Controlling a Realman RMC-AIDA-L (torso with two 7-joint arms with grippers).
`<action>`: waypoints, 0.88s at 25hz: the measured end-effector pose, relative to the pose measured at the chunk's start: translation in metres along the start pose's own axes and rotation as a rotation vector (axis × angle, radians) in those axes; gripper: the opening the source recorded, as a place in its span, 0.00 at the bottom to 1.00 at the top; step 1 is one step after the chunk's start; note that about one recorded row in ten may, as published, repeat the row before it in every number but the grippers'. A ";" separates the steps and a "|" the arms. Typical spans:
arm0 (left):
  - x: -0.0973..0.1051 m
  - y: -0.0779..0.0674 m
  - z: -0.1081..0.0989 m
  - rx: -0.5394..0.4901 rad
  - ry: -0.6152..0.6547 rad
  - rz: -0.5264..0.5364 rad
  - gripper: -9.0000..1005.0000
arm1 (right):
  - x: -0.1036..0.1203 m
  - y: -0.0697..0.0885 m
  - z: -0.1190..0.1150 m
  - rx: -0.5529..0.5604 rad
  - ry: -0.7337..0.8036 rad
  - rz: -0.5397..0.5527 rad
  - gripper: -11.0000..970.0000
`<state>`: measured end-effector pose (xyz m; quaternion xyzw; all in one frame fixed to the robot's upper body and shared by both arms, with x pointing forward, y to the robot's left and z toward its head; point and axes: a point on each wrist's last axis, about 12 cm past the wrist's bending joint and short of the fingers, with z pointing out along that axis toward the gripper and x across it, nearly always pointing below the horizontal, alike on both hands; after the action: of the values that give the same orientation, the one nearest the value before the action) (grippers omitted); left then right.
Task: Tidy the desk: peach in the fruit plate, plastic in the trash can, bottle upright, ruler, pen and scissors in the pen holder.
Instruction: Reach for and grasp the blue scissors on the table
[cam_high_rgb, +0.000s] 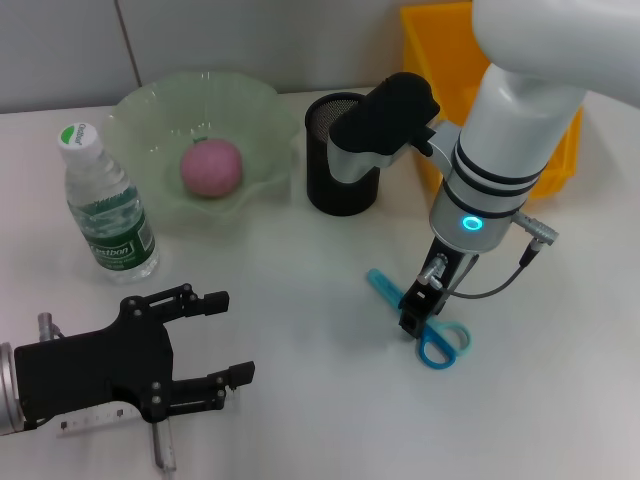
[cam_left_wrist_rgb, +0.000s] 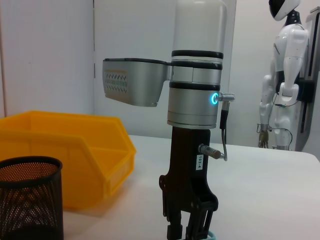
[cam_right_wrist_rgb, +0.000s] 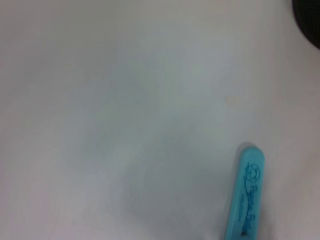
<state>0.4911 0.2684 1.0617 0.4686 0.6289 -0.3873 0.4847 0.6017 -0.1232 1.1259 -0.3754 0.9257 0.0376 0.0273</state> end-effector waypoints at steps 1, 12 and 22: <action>0.000 0.000 0.000 0.000 0.000 0.000 0.79 | 0.000 0.000 0.000 0.000 -0.001 0.000 0.41; 0.000 0.000 0.000 -0.003 -0.004 0.000 0.79 | -0.001 0.000 0.000 0.022 0.005 -0.009 0.40; -0.002 0.001 0.001 -0.002 -0.008 0.003 0.79 | -0.002 -0.003 -0.001 0.054 0.005 -0.018 0.40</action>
<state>0.4930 0.2673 1.0631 0.4675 0.6267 -0.3878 0.4881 0.6048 -0.1241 1.1274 -0.3830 0.9230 0.0115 0.0356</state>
